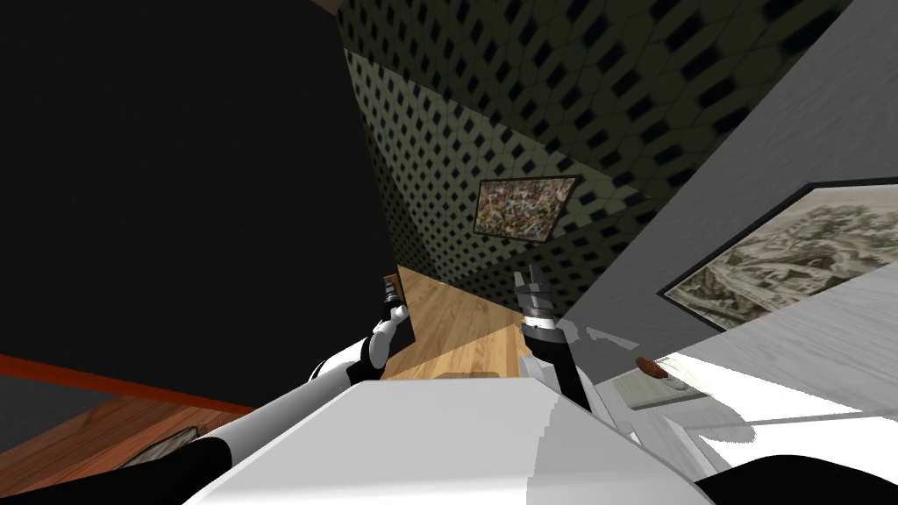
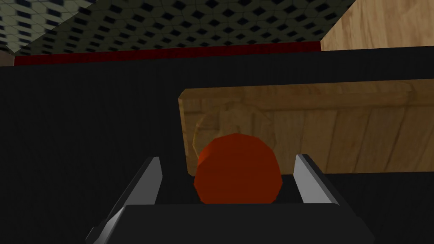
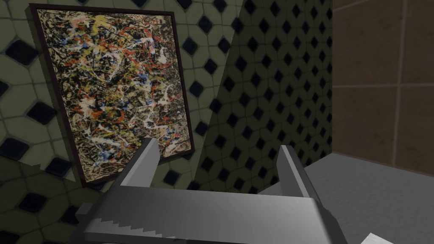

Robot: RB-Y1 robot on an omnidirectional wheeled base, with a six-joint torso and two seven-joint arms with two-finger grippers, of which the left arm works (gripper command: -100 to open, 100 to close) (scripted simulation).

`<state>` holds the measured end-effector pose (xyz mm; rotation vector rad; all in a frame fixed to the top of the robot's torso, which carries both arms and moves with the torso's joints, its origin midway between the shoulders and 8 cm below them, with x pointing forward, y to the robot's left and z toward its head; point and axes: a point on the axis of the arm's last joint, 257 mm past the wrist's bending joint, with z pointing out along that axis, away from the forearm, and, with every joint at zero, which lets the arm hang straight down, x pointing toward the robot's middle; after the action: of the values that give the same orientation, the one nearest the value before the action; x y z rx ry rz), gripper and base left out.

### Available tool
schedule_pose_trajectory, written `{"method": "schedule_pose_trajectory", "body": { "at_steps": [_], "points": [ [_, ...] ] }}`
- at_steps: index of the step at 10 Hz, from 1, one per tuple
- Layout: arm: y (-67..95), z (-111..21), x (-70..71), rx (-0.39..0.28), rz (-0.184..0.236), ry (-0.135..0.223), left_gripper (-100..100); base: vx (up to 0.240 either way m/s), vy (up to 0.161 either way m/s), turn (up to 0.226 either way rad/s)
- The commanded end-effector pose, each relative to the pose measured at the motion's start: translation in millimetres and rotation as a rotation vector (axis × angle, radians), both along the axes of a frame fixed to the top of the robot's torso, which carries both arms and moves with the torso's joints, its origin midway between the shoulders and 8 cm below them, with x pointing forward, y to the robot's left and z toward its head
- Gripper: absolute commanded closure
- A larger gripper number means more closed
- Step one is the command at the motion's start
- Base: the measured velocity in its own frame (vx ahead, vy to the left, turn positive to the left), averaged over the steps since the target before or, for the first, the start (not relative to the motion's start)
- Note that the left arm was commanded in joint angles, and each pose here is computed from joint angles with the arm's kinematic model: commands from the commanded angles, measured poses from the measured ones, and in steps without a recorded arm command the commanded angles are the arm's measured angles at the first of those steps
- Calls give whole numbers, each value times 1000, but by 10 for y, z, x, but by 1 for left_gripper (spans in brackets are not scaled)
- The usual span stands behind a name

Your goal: Push the door open

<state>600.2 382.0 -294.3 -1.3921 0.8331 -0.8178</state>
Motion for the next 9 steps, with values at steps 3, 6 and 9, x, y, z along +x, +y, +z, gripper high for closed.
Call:
{"method": "schedule_pose_trajectory", "body": {
  "at_steps": [3, 6, 9],
  "points": [
    [0, 0, 0, 0, 0, 0, 100, 16, 5, 0],
    [0, 0, 0, 0, 0, 0, 100, -21, -8, -2],
    [39, -52, -32, -22, 10, 3, 100, -93, -8, 22]
  ]
}}
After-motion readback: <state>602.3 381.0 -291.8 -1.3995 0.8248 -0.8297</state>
